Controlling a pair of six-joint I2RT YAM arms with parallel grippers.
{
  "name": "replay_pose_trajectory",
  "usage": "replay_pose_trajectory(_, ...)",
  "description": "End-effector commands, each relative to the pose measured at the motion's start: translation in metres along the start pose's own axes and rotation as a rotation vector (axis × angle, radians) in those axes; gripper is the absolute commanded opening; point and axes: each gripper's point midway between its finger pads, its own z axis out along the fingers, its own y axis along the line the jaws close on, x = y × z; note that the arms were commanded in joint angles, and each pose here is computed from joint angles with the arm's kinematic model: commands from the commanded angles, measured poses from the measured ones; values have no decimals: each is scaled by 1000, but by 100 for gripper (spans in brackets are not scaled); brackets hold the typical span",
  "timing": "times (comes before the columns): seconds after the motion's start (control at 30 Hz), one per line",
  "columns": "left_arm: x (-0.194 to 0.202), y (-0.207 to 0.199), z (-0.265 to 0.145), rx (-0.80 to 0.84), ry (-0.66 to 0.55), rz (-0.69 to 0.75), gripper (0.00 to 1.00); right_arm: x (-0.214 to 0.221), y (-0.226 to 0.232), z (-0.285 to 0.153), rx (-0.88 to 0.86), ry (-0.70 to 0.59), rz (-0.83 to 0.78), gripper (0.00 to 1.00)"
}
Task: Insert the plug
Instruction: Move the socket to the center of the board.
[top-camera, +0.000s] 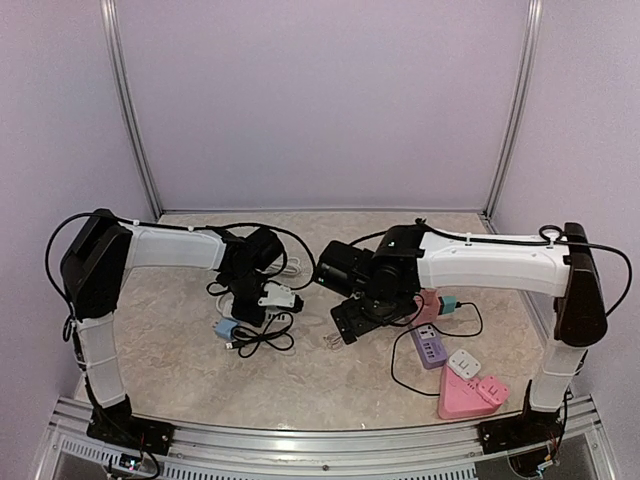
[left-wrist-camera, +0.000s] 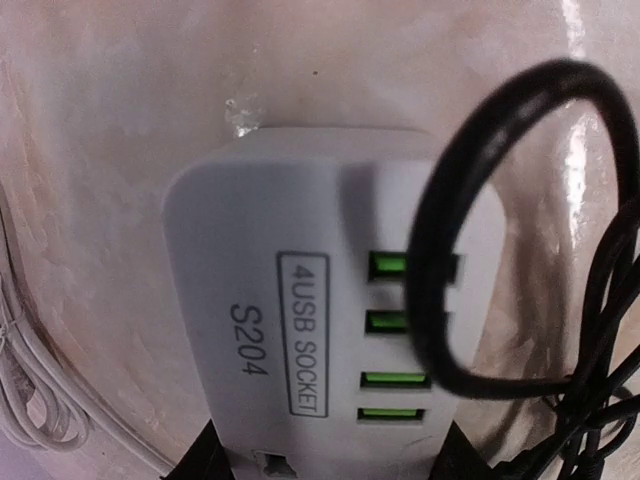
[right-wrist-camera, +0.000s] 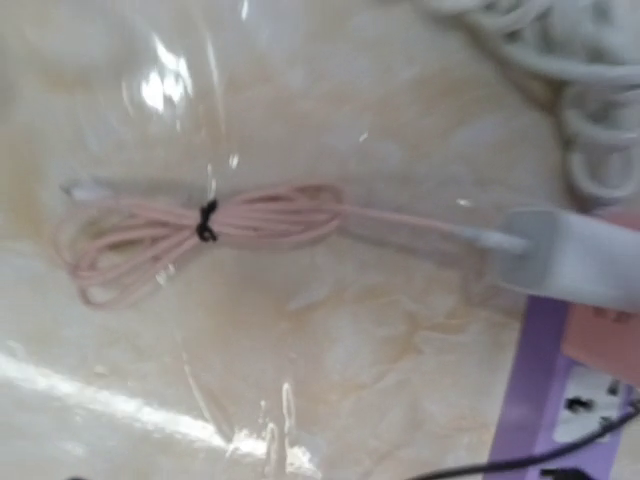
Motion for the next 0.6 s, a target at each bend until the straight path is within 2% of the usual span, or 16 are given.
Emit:
replay_pose_trajectory(0.0, 9, -72, 39, 183, 69, -182, 35, -15, -6, -32, -80, -123, 118, 100)
replay_pose_trajectory(0.07, 7, -68, 34, 172, 57, -171, 56, -15, -6, -39, -100, -136, 133, 100)
replay_pose_trajectory(0.13, 3, -64, 21, 167, 40, -140, 66, -11, -6, -44, -103, -142, 138, 100)
replay_pose_trajectory(0.3, -1, -54, -35, 132, -35, -69, 71, -2, 2, -52, -138, -157, 142, 100)
replay_pose_trajectory(0.43, 19, -56, -68, 146, -60, -87, 72, -5, 9, -60, -184, -194, 150, 100)
replay_pose_trajectory(0.57, 45, -70, -80, 181, -94, -83, 72, -16, 9, -74, -238, -261, 169, 100)
